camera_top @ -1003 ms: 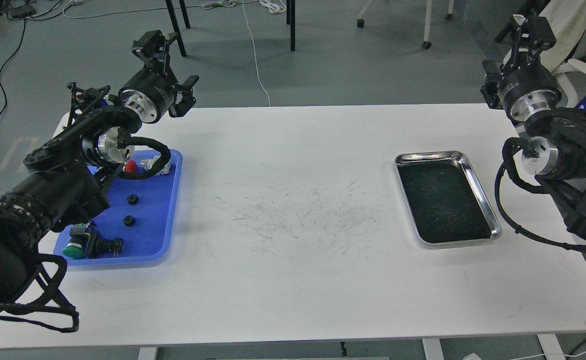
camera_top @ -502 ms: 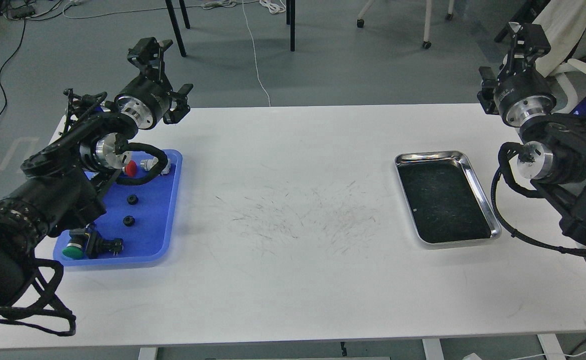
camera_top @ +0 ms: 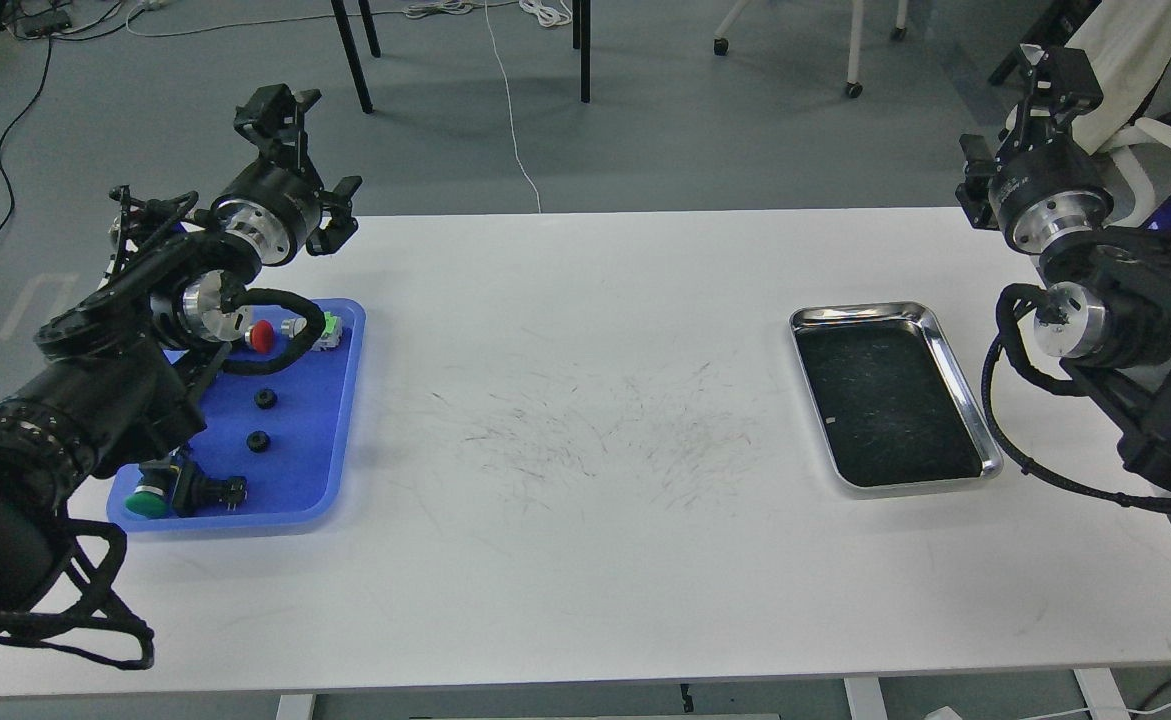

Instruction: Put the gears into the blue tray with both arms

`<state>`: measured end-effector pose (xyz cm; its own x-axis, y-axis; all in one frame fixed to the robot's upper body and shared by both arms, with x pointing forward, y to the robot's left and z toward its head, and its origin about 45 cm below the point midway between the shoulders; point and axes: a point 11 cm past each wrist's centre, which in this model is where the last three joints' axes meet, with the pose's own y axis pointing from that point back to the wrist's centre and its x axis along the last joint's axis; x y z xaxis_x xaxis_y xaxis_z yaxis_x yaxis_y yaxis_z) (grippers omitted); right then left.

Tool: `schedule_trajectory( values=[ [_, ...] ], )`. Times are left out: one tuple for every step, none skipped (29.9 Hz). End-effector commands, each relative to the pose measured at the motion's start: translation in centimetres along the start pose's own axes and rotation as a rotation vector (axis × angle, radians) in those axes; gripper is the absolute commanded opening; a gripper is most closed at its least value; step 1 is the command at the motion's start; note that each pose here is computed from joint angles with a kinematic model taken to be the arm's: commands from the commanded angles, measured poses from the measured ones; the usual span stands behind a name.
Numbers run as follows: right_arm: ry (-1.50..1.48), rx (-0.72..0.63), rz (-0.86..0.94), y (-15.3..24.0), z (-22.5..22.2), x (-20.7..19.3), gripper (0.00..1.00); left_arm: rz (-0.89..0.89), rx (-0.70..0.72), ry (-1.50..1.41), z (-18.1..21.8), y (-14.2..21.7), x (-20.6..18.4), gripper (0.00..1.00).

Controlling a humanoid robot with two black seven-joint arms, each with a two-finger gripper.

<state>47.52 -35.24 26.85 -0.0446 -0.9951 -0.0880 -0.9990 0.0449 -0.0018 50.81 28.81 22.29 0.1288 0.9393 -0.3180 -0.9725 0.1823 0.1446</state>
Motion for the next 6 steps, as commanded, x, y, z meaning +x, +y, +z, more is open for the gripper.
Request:
schedule_trajectory(
  values=[
    [0.000, 0.000, 0.000, -0.01, -0.03, -0.01, 0.99, -0.026, -0.011, 0.017, 0.39, 0.02, -0.25, 0.99],
    [-0.002, 0.001, 0.002, -0.02, -0.06, 0.03, 0.99, -0.033, -0.010, 0.020, 0.37, 0.04, -0.26, 0.99],
    [-0.003, 0.002, -0.001, -0.01, -0.11, -0.02, 0.99, -0.030, -0.008, 0.022, 0.39, 0.04, -0.10, 0.99],
    [-0.004, 0.001, -0.002, -0.01, -0.08, -0.09, 0.99, -0.033, -0.010, 0.022, 0.51, 0.03, -0.10, 0.99],
    [-0.001, 0.005, -0.005, -0.01, -0.21, -0.11, 0.99, -0.035, -0.013, 0.024, 0.55, 0.03, -0.13, 0.99],
    [0.013, 0.001, -0.015, 0.09, -0.02, -0.13, 0.99, -0.043, -0.019, 0.034, 0.59, 0.06, -0.26, 0.99]
  ],
)
